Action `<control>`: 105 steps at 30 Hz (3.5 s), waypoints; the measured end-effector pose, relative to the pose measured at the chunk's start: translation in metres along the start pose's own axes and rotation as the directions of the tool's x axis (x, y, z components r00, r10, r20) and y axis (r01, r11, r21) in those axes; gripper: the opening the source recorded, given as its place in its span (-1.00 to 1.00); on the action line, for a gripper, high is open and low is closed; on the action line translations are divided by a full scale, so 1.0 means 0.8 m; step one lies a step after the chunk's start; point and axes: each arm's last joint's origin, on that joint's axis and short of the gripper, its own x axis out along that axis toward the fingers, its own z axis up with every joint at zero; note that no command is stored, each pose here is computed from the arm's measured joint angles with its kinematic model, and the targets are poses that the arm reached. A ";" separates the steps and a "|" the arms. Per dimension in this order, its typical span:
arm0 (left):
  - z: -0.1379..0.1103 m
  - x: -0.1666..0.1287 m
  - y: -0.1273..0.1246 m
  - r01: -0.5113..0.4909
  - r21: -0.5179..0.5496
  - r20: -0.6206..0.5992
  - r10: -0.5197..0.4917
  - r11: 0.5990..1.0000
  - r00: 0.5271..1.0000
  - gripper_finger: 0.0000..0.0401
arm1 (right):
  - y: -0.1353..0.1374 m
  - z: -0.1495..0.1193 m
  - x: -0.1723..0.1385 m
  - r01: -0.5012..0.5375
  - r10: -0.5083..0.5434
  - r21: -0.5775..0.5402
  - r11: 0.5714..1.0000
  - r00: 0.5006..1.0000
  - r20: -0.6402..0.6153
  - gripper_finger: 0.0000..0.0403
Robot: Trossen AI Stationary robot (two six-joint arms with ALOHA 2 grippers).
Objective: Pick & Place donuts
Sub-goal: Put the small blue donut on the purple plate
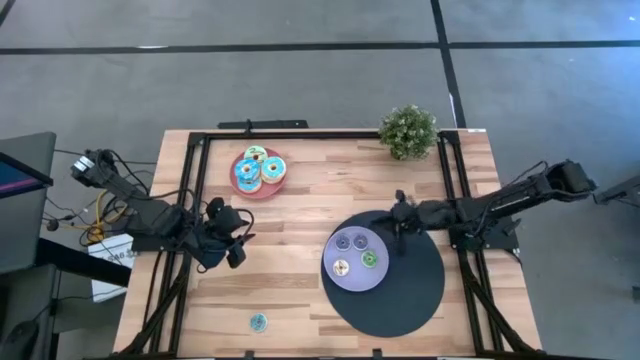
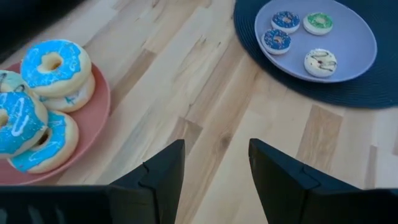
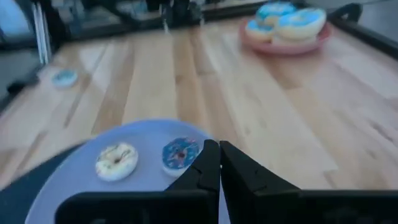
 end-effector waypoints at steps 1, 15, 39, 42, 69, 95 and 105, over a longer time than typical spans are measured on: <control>0.000 0.000 0.000 -0.007 0.000 0.008 0.007 1.000 1.000 -0.15 | -0.006 -0.002 -0.004 -0.001 0.001 0.014 1.000 1.000 0.021 -0.97; 0.000 0.000 0.000 -0.009 -0.008 0.010 0.009 1.000 1.000 -0.15 | -0.028 -0.027 -0.057 -0.085 0.052 0.133 0.987 0.971 0.232 -1.00; 0.000 0.000 0.000 0.011 -0.047 -0.015 -0.012 0.999 1.000 -0.15 | -0.029 -0.031 -0.103 -0.111 0.100 0.053 0.992 0.978 0.185 -1.00; 0.000 0.000 0.000 0.011 -0.047 -0.015 -0.012 0.999 1.000 -0.15 | -0.029 -0.032 -0.105 -0.101 0.097 0.020 0.995 0.982 0.161 -1.00; 0.014 0.032 -0.031 -0.017 0.312 0.108 -0.018 0.950 0.994 0.16 | -0.029 -0.032 -0.105 -0.095 0.092 0.010 0.995 0.984 0.153 -1.00; 0.055 0.037 -0.193 -0.147 0.081 -0.288 0.164 0.986 0.944 0.47 | -0.029 -0.032 -0.105 -0.094 0.092 0.010 0.995 0.984 0.154 -1.00; 0.000 0.050 -0.238 -0.334 -0.285 -0.530 0.143 0.898 0.836 0.47 | -0.029 -0.032 -0.105 -0.094 0.091 0.010 0.996 0.984 0.154 -1.00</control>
